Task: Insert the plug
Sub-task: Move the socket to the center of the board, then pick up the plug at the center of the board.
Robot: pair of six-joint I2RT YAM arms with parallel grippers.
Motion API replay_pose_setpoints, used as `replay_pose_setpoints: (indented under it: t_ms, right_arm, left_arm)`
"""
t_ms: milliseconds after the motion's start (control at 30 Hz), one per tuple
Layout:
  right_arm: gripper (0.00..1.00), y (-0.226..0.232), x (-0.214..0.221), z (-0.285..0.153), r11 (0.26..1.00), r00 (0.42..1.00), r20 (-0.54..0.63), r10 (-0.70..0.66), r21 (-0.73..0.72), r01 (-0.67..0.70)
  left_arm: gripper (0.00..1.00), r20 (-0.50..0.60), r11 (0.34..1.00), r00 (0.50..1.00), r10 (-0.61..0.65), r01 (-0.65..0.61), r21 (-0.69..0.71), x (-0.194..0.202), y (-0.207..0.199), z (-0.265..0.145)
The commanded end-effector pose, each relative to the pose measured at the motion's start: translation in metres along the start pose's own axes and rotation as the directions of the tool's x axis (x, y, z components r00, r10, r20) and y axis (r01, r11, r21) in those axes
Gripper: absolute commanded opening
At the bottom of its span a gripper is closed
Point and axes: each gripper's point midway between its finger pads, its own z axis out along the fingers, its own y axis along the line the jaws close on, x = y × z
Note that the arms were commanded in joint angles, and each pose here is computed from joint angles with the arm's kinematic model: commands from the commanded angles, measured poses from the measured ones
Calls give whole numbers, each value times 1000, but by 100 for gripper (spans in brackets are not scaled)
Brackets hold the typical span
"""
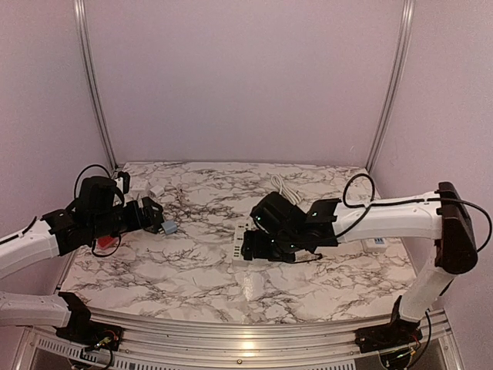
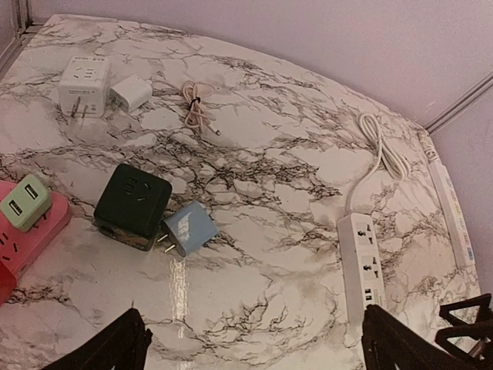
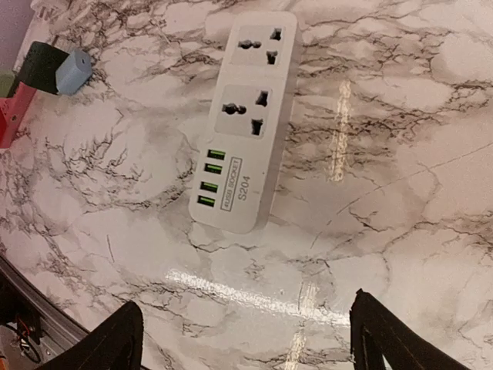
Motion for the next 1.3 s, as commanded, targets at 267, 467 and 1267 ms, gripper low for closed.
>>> replay_pose_setpoints:
  t_ms: [267,467,1267]
  right_arm:
    - [99,-72,-1,-113,989,965,227,132,-94,-114]
    - [99,-94,9,-116,983,954,238,179,-80,-165]
    - [98,-94,34,-86,982,972,144,183,-81,-173]
  left_arm:
    - [99,-51,942,983,174,-181,-283,-28,34,34]
    - [99,-78,930,985,152,-170,-326,-23,44,51]
    - [99,-162,839,966,200,-254,-482,-6,88,115]
